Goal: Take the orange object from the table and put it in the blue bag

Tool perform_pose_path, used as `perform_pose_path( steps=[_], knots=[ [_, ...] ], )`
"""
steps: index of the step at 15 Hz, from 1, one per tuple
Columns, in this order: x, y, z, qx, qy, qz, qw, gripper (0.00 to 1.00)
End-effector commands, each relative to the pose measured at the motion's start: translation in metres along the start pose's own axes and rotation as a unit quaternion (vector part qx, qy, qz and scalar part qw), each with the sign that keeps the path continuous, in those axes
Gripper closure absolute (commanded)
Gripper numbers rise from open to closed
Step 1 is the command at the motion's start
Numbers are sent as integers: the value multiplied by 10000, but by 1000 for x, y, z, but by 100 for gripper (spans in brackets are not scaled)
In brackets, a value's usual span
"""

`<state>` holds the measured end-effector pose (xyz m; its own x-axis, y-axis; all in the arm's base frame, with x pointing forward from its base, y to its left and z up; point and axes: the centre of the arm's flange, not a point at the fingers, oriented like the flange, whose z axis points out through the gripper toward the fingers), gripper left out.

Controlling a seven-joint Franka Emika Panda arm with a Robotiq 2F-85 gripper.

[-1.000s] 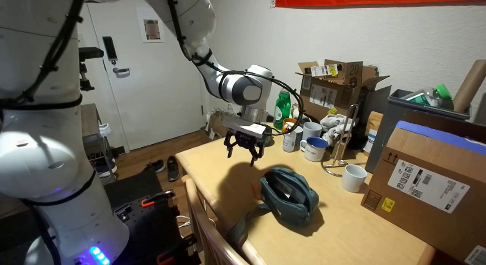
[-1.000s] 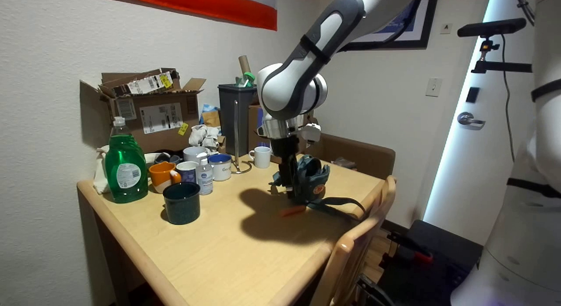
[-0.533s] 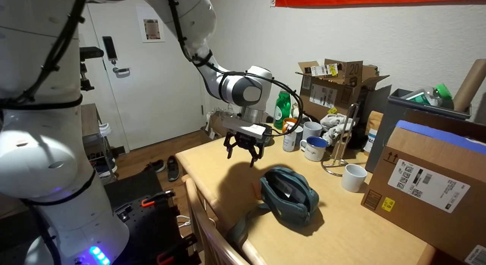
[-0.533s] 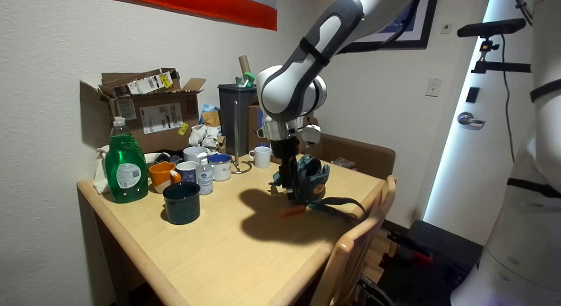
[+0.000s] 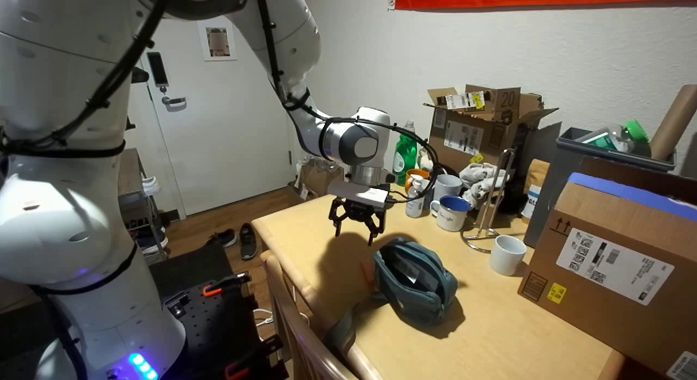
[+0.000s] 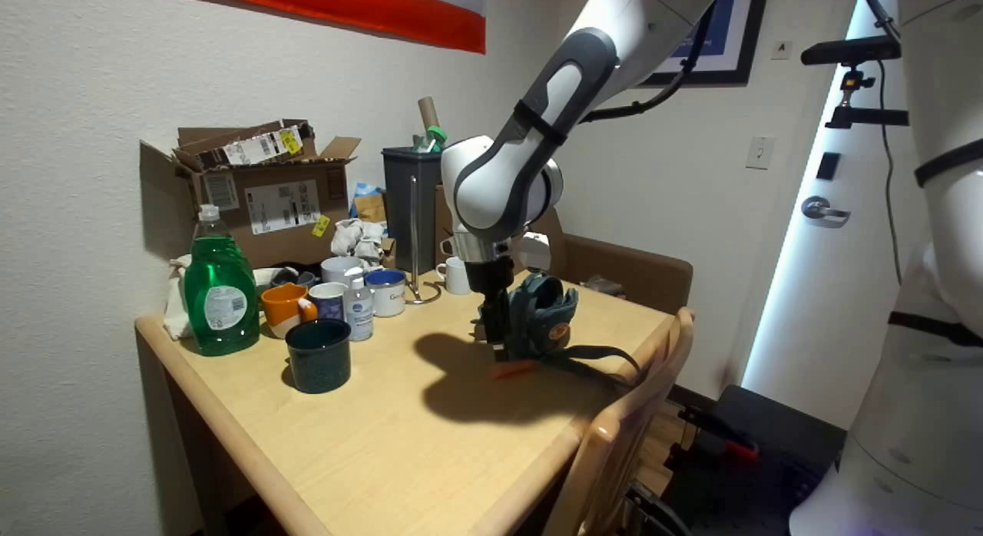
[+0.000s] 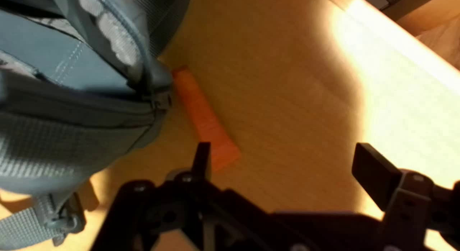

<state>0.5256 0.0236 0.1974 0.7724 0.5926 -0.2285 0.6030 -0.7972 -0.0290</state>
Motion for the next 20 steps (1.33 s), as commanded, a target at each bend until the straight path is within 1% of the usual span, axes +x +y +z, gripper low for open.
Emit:
perform_pose_path(
  steps=[1,5,10,11,12,13,14,15,18,20],
  knots=[
    [16,18,20,-17,148,-151,9998,0],
    [17,33,46,146,222,-231,9994,0],
    [15,45,63,286,284,-587,9975,0],
    [15,46,65,304,282,-633,9971,5],
    [14,48,68,323,281,-686,9967,15],
    [13,48,69,341,275,-711,9965,29],
    [13,50,71,349,279,-754,9962,31],
    [12,50,72,345,291,-772,9960,37],
    [11,55,70,318,322,-782,9959,63],
    [11,58,69,304,332,-786,9959,78]
  ],
)
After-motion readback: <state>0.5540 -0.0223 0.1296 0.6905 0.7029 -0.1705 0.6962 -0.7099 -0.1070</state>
